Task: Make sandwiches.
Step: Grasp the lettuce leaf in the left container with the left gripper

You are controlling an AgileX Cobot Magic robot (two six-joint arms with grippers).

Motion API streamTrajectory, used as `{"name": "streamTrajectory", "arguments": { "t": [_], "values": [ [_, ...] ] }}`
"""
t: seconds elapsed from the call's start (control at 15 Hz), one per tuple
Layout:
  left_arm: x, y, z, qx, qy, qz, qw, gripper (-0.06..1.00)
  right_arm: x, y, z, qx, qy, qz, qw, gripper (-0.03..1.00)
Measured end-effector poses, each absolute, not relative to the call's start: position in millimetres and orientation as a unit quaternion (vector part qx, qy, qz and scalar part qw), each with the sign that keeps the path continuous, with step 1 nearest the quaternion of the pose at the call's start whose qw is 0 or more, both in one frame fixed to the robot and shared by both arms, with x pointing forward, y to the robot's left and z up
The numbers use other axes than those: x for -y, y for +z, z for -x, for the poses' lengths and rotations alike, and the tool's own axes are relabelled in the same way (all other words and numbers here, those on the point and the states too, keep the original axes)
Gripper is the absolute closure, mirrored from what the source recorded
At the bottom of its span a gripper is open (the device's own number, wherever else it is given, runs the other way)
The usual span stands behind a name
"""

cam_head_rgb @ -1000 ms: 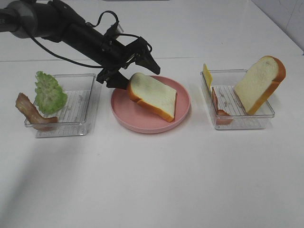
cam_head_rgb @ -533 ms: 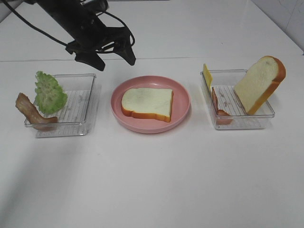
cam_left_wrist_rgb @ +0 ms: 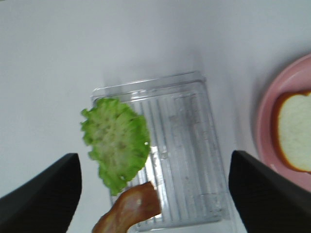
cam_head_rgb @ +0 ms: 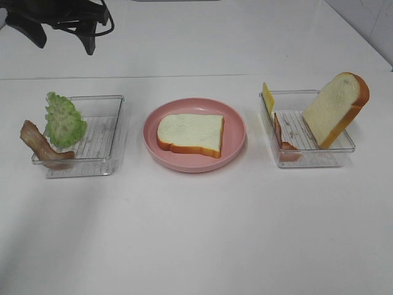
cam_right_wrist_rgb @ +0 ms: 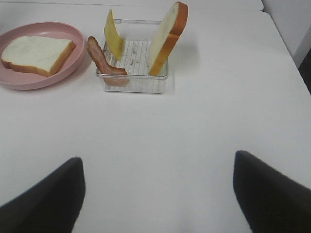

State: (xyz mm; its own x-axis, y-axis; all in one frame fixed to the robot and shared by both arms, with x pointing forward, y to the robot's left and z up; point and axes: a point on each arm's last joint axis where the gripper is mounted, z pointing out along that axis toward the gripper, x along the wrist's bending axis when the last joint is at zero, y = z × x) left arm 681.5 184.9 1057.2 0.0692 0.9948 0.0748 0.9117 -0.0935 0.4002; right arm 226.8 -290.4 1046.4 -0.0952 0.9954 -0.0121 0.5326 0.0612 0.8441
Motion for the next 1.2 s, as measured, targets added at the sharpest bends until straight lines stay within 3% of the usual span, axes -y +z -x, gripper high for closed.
{"name": "streamTrajectory", "arguments": {
  "t": [0.47, 0.8, 1.2],
  "values": [
    [-231.3, 1021.8, -698.5, -0.722, 0.09, -0.677, 0.111, 0.18, 290.4, 1046.4, -226.8, -0.65, 0.353, -0.587, 0.328, 0.18],
    [-231.6, 975.4, -709.5, -0.722, 0.066, -0.684, 0.073, 0.18, 290.4, 1046.4, -226.8, -0.65, 0.353, -0.587, 0.328, 0.18],
    [-233.4, 950.5, -715.0, -0.72, 0.068, -0.689, 0.051, 0.27, 290.4, 1046.4, -226.8, -0.65, 0.353, -0.587, 0.328, 0.18]
  ]
}}
